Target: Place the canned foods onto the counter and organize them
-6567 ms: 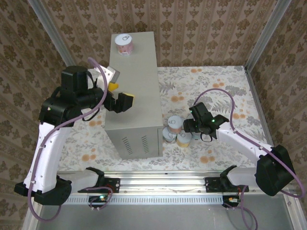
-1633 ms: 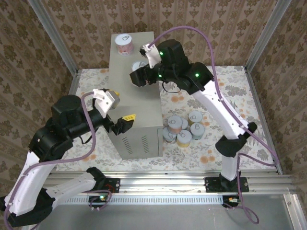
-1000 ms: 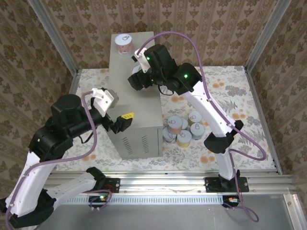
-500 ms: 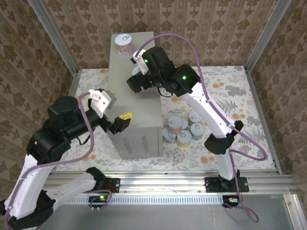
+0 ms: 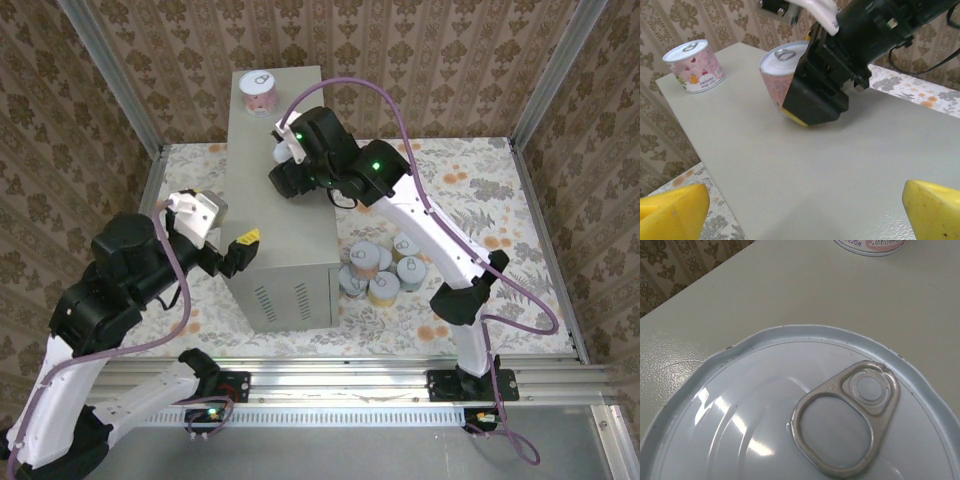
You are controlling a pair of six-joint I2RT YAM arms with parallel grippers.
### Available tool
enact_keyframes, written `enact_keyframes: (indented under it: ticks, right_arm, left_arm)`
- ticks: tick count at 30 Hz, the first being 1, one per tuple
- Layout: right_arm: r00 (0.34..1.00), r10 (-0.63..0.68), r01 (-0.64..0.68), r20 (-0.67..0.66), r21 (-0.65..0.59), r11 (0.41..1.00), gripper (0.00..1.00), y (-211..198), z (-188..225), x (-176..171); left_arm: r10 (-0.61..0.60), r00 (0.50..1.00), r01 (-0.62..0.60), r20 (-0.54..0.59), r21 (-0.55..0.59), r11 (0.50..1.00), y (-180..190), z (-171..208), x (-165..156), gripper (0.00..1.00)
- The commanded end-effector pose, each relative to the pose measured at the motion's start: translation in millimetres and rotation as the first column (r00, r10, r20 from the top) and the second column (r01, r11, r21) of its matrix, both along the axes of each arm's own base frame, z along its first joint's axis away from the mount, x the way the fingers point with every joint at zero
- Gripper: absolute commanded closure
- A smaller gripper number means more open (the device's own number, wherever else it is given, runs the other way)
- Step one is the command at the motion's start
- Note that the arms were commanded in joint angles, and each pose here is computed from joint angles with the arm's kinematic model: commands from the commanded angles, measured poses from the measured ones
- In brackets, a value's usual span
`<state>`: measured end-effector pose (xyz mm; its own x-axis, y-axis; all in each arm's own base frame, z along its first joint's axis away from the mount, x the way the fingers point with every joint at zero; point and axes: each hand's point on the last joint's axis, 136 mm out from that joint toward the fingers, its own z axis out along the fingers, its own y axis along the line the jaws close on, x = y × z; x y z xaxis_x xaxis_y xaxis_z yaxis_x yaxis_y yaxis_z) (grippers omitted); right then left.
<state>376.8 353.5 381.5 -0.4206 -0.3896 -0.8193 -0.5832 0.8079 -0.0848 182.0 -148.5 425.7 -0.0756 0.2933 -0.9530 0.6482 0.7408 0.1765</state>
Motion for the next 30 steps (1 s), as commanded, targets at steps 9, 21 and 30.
enact_keyframes:
  ticks: [9,21,30]
  right_arm:
    - [0.994,-0.070,0.063,0.086,0.079,0.995,0.25,-13,17,64]
    - [0.993,-0.060,0.054,0.101,0.055,0.997,0.07,-14,20,49]
    - [0.991,-0.083,0.077,0.109,0.055,0.995,0.09,-24,16,37]
  left_arm:
    - [0.095,0.995,-0.095,0.039,0.006,0.995,13,-8,15,0.00]
    - [0.057,0.997,-0.057,0.046,-0.009,0.998,6,-5,14,0.00]
    - [0.036,0.998,-0.035,0.048,-0.018,0.999,5,3,11,0.00]
